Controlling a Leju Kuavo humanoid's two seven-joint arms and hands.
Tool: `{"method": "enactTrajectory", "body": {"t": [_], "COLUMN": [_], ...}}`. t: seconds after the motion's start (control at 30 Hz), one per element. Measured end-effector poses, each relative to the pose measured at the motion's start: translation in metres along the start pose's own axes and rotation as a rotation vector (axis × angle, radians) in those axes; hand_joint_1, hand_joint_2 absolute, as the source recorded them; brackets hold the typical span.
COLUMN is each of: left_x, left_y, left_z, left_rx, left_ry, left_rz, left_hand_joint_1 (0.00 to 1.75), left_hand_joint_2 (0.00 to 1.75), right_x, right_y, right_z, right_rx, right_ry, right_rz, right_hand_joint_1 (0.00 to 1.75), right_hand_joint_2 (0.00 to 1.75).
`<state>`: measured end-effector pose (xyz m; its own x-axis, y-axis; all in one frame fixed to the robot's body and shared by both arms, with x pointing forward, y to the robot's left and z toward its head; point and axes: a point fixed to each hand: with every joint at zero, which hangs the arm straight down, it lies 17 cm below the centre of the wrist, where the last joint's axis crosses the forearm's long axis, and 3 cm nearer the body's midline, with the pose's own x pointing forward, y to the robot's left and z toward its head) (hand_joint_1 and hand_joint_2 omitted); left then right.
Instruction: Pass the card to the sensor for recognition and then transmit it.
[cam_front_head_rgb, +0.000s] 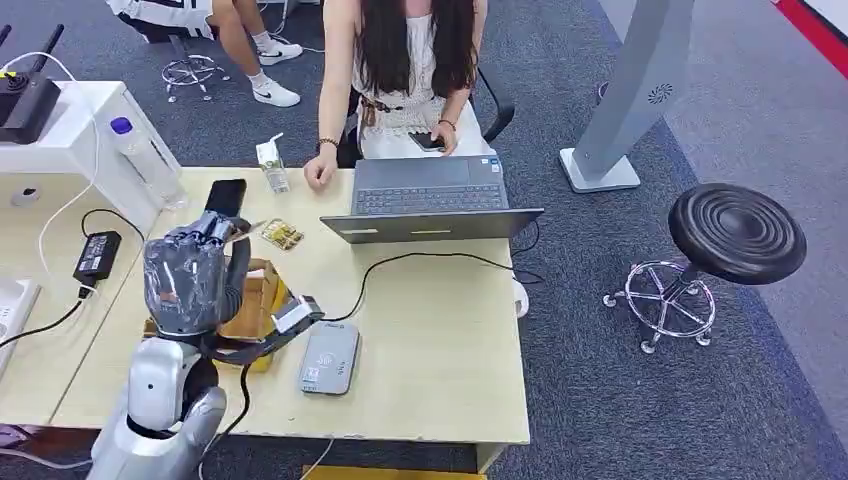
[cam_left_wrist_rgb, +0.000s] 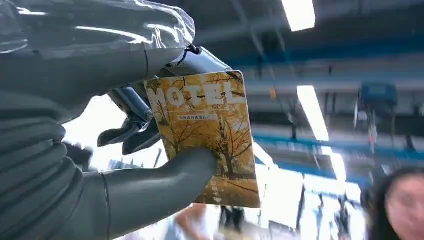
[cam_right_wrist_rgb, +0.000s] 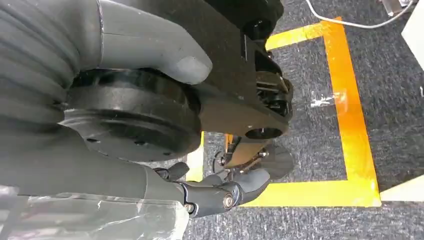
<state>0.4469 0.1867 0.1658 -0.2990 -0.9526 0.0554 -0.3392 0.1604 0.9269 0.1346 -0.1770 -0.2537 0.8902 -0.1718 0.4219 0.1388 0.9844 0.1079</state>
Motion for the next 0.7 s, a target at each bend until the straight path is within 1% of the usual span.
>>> {"method": "enactTrajectory", "body": {"t": [0.03, 0.07, 0.17, 0.23, 0.3, 0.37, 0.47, 0.6, 0.7], "left_x": [-0.011, -0.048, -0.068, -0.08, -0.102, -0.13, -0.172, -0.198, -0.207], "left_y": [0.025, 0.071, 0.089, 0.092, 0.094, 0.096, 0.095, 0.098, 0.097], "left_z": [-0.011, -0.047, -0.061, -0.07, -0.083, -0.102, -0.122, -0.137, -0.14], "left_rx": [0.093, 0.219, 0.259, 0.258, 0.237, 0.205, 0.142, 0.108, 0.09], "left_ry": [0.008, 0.044, 0.069, 0.088, 0.125, 0.173, 0.25, 0.289, 0.305], "left_rz": [-0.054, -0.167, -0.206, -0.262, -0.298, -0.336, -0.384, -0.414, -0.421], "left_hand_joint_1": [1.75, 1.75, 1.75, 1.75, 1.75, 1.75, 1.75, 1.75, 1.75], "left_hand_joint_2": [1.75, 1.75, 1.75, 1.75, 1.75, 1.75, 1.75, 1.75, 1.75], "right_x": [0.0, 0.002, 0.003, 0.003, 0.005, 0.004, 0.003, 0.001, 0.001], "right_y": [0.002, 0.005, 0.006, 0.009, 0.012, 0.012, 0.013, 0.013, 0.013], "right_z": [0.0, -0.001, -0.001, -0.001, -0.001, -0.001, -0.001, -0.001, -0.001], "right_rx": [0.005, 0.016, 0.019, 0.03, 0.044, 0.047, 0.049, 0.049, 0.048], "right_ry": [0.004, 0.011, 0.012, 0.011, 0.009, 0.017, 0.024, 0.029, 0.03], "right_rz": [0.012, 0.036, 0.04, 0.049, 0.062, 0.072, 0.079, 0.079, 0.079], "right_hand_joint_1": [0.0, 0.0, 0.0, 0.0, 0.0, 0.0, 0.0, 0.0, 0.0], "right_hand_joint_2": [1.75, 1.75, 1.75, 1.75, 1.75, 1.75, 1.75, 1.75, 1.75]}}
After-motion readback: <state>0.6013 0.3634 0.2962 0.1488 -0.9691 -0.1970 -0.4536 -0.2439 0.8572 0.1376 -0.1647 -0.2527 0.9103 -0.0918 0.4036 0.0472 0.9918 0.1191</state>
